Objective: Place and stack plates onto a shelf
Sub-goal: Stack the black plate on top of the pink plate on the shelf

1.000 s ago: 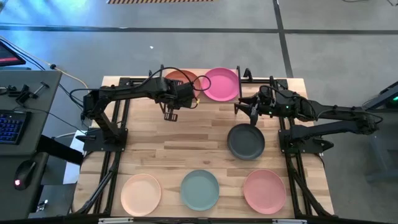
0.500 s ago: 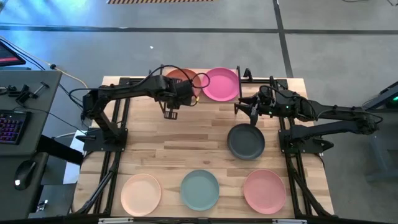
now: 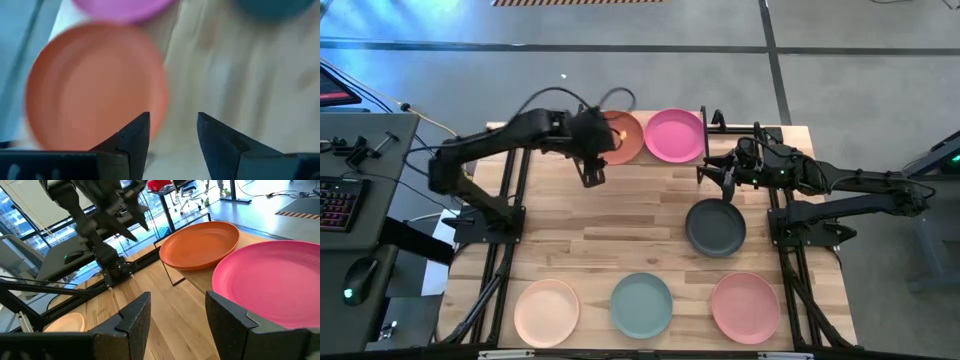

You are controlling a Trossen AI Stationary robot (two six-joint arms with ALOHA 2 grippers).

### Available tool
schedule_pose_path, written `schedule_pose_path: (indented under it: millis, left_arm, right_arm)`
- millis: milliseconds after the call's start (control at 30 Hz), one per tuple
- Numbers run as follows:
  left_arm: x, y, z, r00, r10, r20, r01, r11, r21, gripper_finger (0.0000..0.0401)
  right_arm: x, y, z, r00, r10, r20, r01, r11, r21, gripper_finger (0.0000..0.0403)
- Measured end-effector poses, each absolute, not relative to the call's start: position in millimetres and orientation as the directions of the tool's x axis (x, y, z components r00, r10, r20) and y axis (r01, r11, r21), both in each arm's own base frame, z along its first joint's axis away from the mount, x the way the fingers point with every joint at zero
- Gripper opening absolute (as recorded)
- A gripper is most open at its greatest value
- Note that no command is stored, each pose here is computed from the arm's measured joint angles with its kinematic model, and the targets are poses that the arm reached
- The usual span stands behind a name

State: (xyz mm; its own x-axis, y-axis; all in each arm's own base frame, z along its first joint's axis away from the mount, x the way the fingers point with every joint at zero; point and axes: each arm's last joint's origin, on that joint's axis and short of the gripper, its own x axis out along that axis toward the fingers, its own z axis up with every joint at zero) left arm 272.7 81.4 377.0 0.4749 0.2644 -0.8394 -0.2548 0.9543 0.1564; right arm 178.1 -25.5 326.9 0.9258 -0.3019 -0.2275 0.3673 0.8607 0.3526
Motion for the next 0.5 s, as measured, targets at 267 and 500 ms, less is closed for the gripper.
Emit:
schedule_pose_path:
  millis: [267, 500]
  left_arm:
    - [247.1, 50.0, 379.3, 0.852, 0.216, -0.477, -0.315, 0.939, -0.137, 0.0154]
    - [231.6, 21.5, 344.1, 0.972, 0.161, -0.172, -0.205, 0.939, -0.277, 0.0154]
  right_arm:
    - [178.3, -25.3, 327.3, 0.929, -0.294, -0.223, 0.356, 0.873, 0.332, 0.0169]
    - [179.4, -24.3, 330.5, 0.947, -0.259, -0.191, 0.312, 0.884, 0.347, 0.0169]
